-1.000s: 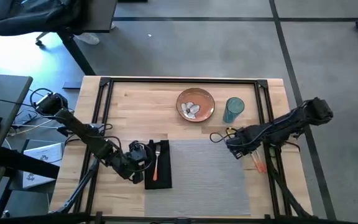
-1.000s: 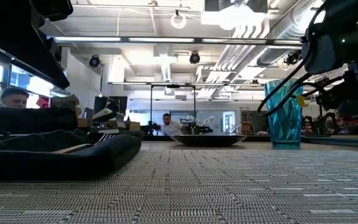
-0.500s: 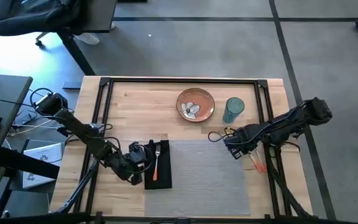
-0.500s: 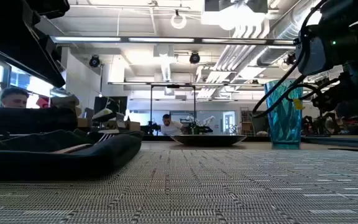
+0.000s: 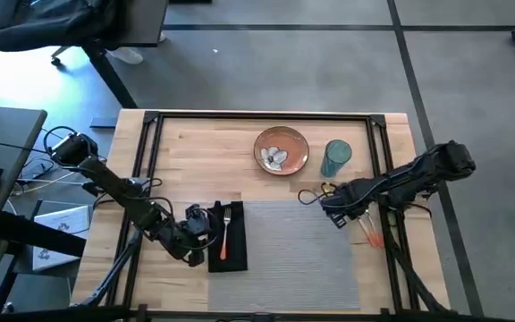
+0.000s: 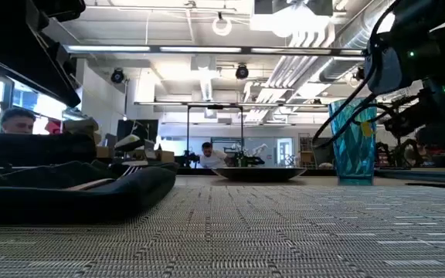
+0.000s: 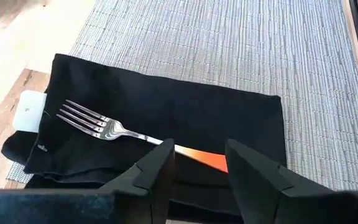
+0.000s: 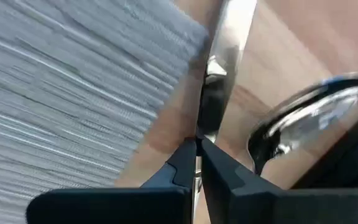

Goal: Set table place
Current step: Put the orange table knife on the right side of the gray tablemat

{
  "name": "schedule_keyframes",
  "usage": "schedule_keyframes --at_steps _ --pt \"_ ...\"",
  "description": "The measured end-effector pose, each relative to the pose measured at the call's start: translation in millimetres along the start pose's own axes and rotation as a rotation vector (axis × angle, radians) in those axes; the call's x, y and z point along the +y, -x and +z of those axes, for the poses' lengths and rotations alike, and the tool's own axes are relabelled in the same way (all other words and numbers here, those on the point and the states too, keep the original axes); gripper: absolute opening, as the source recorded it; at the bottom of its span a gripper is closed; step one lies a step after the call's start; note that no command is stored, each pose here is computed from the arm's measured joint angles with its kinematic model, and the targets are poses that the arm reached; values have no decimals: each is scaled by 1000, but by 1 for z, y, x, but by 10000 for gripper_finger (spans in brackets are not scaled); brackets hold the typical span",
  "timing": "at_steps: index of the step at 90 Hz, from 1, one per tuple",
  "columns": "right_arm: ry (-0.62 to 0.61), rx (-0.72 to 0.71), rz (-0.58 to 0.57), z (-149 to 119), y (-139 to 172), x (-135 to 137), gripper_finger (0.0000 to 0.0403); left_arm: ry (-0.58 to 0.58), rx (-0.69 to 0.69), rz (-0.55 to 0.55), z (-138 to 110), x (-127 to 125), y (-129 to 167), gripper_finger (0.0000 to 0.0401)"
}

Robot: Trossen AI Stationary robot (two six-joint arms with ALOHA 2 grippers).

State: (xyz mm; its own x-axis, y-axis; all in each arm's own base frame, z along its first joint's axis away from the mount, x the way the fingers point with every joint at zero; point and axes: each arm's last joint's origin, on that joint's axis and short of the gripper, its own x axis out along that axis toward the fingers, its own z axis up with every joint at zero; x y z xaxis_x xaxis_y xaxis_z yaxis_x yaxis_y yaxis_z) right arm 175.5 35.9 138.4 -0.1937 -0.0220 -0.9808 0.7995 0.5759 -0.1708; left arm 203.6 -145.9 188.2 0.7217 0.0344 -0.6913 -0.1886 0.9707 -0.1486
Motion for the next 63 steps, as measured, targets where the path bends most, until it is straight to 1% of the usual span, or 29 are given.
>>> schedule_keyframes --at_steps 15,26,51,63 --pt "0 37 37 -2 4 -1 1 0 0 -1 0 0 0 129" --pt "-10 66 85 -4 7 -1 1 0 1 -2 0 0 0 129" --pt "-13 40 273 -4 13 16 1 -1 1 -2 0 0 0 129" --pt "-29 19 340 -4 14 24 1 -1 0 -1 0 0 0 129"
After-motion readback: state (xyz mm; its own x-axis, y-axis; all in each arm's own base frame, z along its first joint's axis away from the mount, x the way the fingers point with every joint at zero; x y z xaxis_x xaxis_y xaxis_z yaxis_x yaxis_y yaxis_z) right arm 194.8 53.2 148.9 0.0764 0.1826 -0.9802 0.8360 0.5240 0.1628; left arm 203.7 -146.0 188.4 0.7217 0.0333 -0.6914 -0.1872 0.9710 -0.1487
